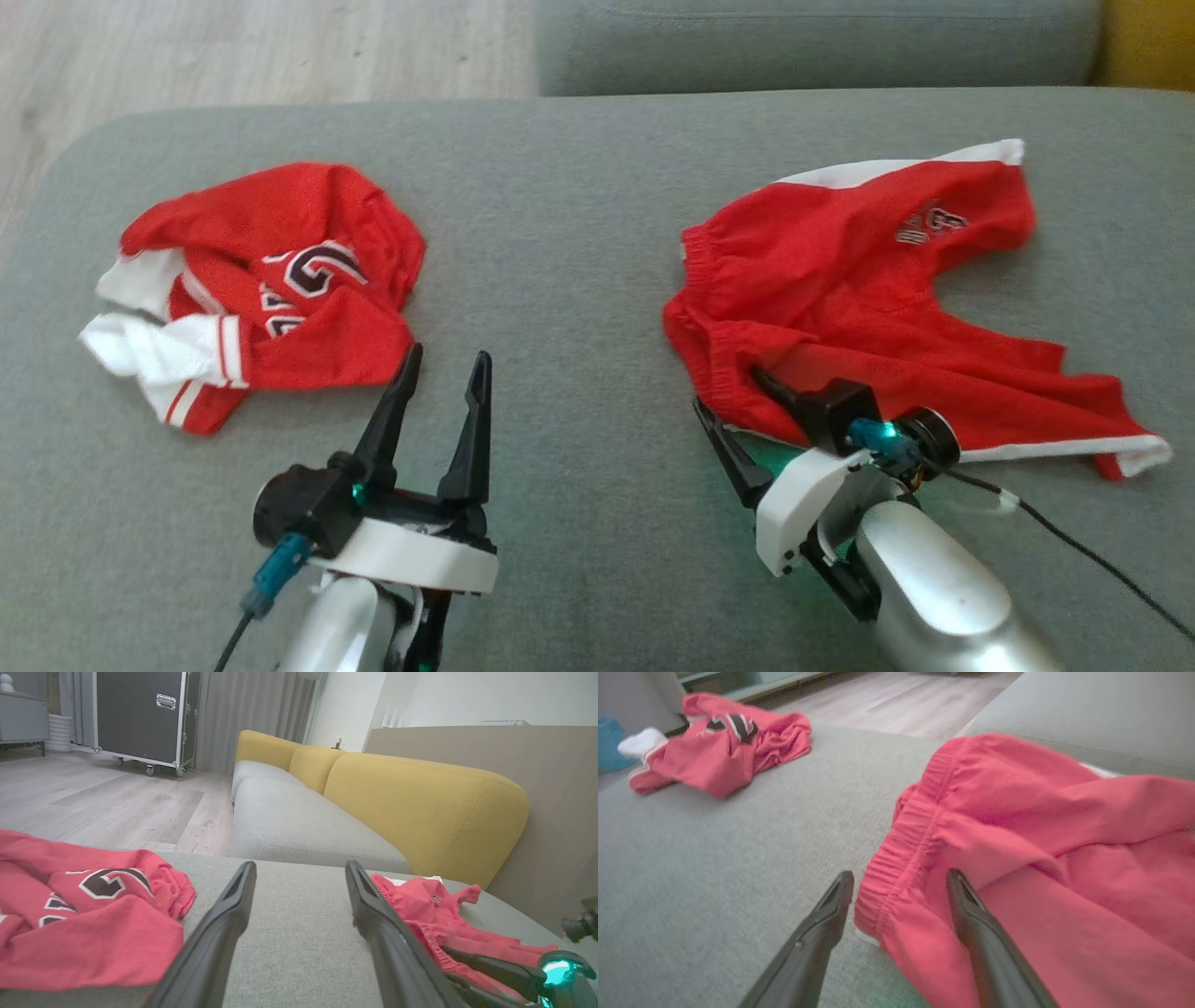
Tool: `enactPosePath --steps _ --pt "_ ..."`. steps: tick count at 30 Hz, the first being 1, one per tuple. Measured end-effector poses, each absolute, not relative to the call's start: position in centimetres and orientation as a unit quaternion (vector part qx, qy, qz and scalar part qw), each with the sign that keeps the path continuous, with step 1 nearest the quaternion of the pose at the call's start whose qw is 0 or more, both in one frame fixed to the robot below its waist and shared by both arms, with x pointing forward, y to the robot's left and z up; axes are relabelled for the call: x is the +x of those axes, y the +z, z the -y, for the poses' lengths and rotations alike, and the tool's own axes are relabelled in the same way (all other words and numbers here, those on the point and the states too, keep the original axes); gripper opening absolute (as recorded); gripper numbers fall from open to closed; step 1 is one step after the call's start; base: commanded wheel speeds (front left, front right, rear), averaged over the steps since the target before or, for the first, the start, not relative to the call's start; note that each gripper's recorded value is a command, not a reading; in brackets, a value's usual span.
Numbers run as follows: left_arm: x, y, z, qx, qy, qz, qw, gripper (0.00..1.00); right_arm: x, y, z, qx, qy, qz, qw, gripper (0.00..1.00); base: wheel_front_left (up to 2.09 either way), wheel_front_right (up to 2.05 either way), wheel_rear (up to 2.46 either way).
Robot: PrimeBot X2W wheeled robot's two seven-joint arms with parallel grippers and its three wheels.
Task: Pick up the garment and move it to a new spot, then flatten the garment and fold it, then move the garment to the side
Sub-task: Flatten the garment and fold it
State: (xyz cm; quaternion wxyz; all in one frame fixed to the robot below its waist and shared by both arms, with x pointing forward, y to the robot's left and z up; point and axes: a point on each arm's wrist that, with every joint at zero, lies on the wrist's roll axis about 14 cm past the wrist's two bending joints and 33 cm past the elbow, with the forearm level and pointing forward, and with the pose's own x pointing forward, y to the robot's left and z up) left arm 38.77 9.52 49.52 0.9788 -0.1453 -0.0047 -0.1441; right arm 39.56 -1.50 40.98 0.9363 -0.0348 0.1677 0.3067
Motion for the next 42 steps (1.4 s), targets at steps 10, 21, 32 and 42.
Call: enactPosePath --steps 10,21,32,42 --pt "38.4 49.0 -10.9 -0.147 -0.123 -0.002 0.981 1.00 40.5 37.7 0.7 -0.048 0.315 -0.243 0.916 0.00 0.00 0.00 0.00" --pt "38.5 49.0 -10.6 -0.148 -0.127 -0.002 0.981 1.00 39.8 39.9 -3.0 -0.009 0.368 -0.203 0.907 0.00 0.00 0.00 0.00" --pt "39.1 49.5 -9.3 -0.150 -0.147 0.003 0.978 1.00 41.9 42.4 -0.3 0.015 0.323 -0.159 0.933 1.00 0.00 0.00 0.00" --pt "39.5 50.6 -6.6 -0.149 -0.187 0.016 0.971 1.00 43.9 47.0 13.7 0.027 0.144 -0.064 0.987 1.00 0.00 0.00 0.00"
